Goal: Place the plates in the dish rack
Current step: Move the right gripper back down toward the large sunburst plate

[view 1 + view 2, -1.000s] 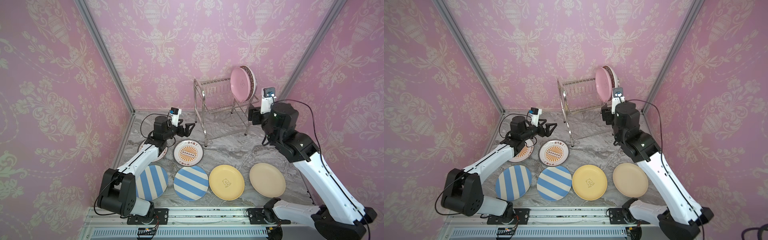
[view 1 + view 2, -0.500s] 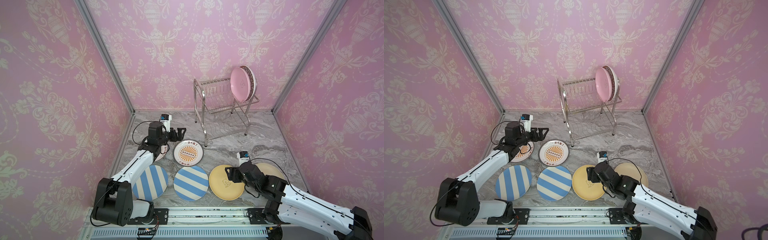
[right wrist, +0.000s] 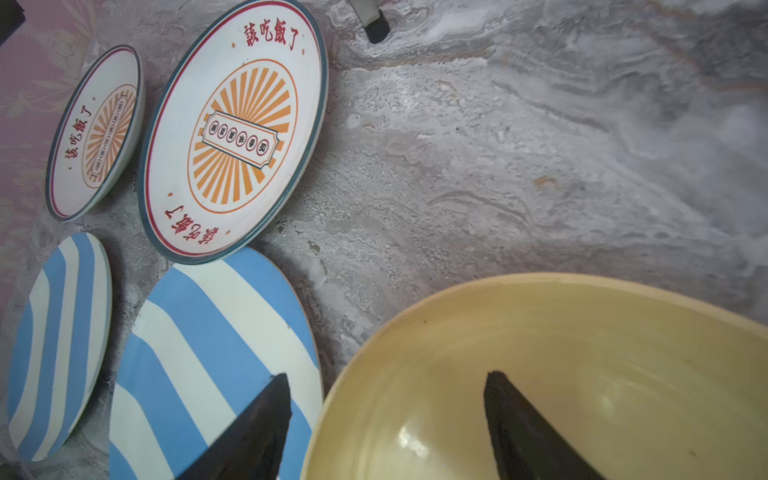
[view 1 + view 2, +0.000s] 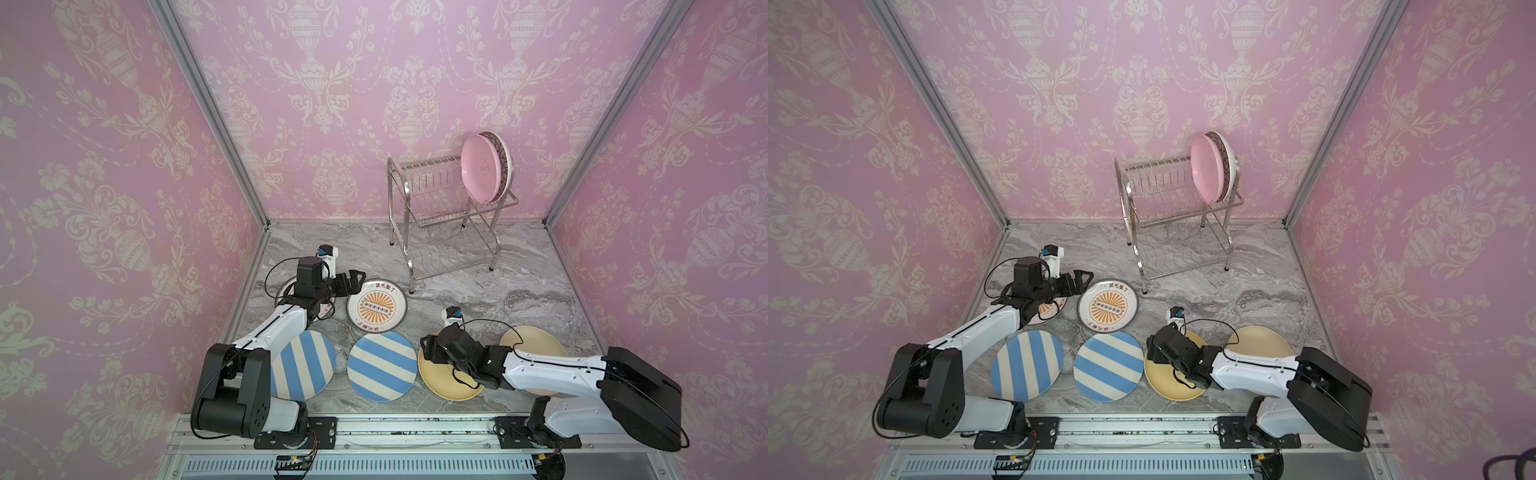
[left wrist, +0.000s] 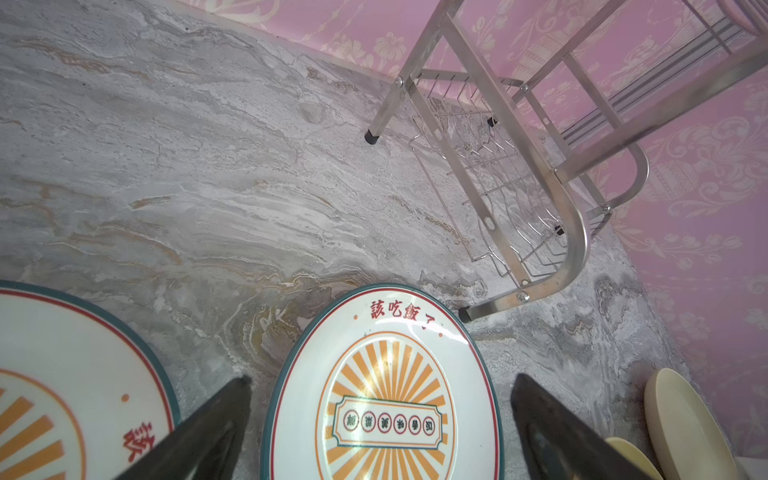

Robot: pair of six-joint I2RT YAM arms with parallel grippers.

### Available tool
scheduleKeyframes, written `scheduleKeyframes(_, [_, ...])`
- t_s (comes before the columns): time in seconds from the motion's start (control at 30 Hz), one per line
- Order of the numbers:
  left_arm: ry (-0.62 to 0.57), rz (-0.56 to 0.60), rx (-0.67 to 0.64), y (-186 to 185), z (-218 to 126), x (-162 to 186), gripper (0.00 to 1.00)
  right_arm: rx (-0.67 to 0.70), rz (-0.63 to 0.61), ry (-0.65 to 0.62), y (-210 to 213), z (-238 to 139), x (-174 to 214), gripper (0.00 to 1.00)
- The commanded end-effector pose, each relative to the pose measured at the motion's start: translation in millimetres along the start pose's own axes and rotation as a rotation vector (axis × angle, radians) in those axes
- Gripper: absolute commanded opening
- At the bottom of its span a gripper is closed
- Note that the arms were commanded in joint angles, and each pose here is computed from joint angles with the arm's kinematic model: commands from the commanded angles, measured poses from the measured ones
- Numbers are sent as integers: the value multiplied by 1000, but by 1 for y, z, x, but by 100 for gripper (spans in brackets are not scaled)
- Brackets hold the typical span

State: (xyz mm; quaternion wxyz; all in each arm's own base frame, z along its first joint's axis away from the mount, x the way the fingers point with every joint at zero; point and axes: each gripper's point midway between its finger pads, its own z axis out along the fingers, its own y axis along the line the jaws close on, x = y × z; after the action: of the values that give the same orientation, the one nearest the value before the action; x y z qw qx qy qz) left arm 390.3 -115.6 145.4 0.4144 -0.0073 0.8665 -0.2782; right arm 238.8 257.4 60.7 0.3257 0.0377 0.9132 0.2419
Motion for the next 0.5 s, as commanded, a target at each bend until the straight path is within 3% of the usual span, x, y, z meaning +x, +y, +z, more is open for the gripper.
scheduleKeyframes(0.0, [24, -10, -13, 8, 0, 15, 99, -203, 107, -47, 48, 13, -32, 72])
scheduleKeyframes(0.23, [42, -36, 19, 11, 7, 22, 99, -261, 161, -1, 66, 41, -46, 67])
scheduleKeyframes(0.47, [25, -34, 41, 7, 5, 19, 99, -76, 115, 50, 32, 21, -36, 67])
